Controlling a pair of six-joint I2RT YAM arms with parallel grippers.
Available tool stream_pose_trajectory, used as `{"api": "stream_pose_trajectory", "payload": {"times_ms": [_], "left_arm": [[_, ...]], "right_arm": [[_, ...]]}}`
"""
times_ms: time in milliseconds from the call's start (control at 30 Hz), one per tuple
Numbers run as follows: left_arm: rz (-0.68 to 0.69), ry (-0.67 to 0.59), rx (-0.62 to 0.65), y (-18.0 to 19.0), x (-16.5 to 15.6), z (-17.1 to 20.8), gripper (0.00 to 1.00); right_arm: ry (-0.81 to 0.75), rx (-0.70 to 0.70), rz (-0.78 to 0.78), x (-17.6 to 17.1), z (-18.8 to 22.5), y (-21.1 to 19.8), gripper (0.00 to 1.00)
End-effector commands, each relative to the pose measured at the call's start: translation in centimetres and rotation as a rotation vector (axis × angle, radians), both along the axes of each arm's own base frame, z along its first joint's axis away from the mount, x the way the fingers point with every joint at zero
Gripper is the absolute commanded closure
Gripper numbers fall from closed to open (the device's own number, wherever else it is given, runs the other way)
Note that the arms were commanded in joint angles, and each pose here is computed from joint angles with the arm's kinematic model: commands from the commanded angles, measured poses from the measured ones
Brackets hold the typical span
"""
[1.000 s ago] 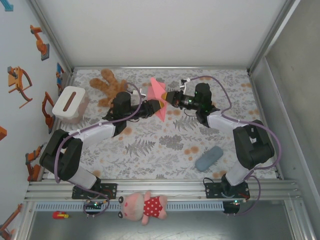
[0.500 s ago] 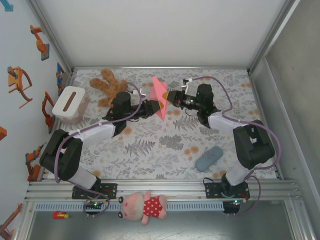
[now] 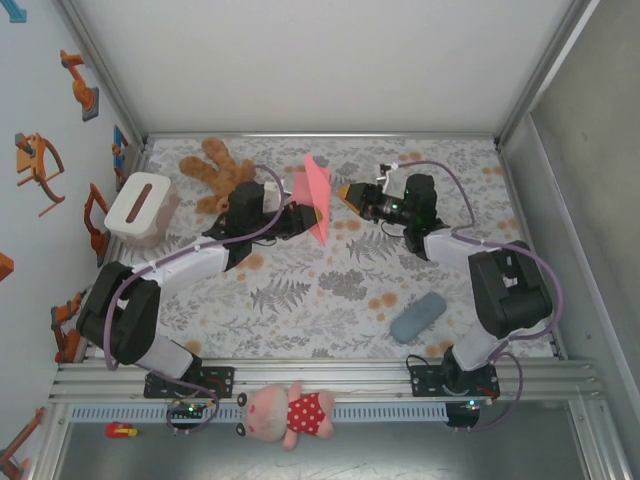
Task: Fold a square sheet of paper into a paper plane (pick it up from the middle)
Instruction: Turn over the paper at the center of the table.
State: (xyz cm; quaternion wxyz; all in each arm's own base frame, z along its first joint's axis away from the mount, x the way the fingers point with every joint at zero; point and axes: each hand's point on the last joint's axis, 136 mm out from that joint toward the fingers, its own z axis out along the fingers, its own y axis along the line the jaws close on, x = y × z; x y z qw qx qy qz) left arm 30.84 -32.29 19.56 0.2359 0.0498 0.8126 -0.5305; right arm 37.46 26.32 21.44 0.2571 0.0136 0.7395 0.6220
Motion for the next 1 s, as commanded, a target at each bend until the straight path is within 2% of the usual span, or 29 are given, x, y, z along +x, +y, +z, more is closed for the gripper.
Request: {"api": "stream_pose_trajectory", "payload": {"times_ms": [0, 133, 233, 467, 567, 667, 967], "left_arm": [[0.010, -0.068, 0.087, 0.7, 0.1, 0.8, 0.90], [0.045, -0.062, 0.248, 2.0, 0.5, -1.0, 0.90], [0.074, -0.072, 0.421, 3.1, 0.7, -2.4, 0.90], [0.133, -0.132, 0.923, 6.4, 1.6, -5.0, 0.90], [0.173, -0.153, 1.138, 8.2, 2.4, -5.9, 0.91], [0.198, -0.167, 1.298, 9.5, 3.2, -6.6, 0.91], [0.185, -0.229, 1.676, 9.9, 4.4, -9.7, 0.93]], "right_arm": [[-0.058, -0.041, -0.039, 0.0, 0.8, -1.2, 0.56], [-0.041, -0.234, -0.096, -0.3, -1.4, -2.7, 0.52], [-0.064, -0.368, -0.138, -0.8, -1.9, -4.2, 0.52], [-0.081, -0.588, -0.238, -1.3, -2.7, -7.5, 0.54], [-0.071, -0.650, -0.299, -1.4, -3.0, -9.0, 0.56], [-0.055, -0.699, -0.355, -1.5, -3.4, -10.3, 0.57], [-0.016, -0.730, -0.430, -1.7, -4.0, -11.7, 0.63]]}}
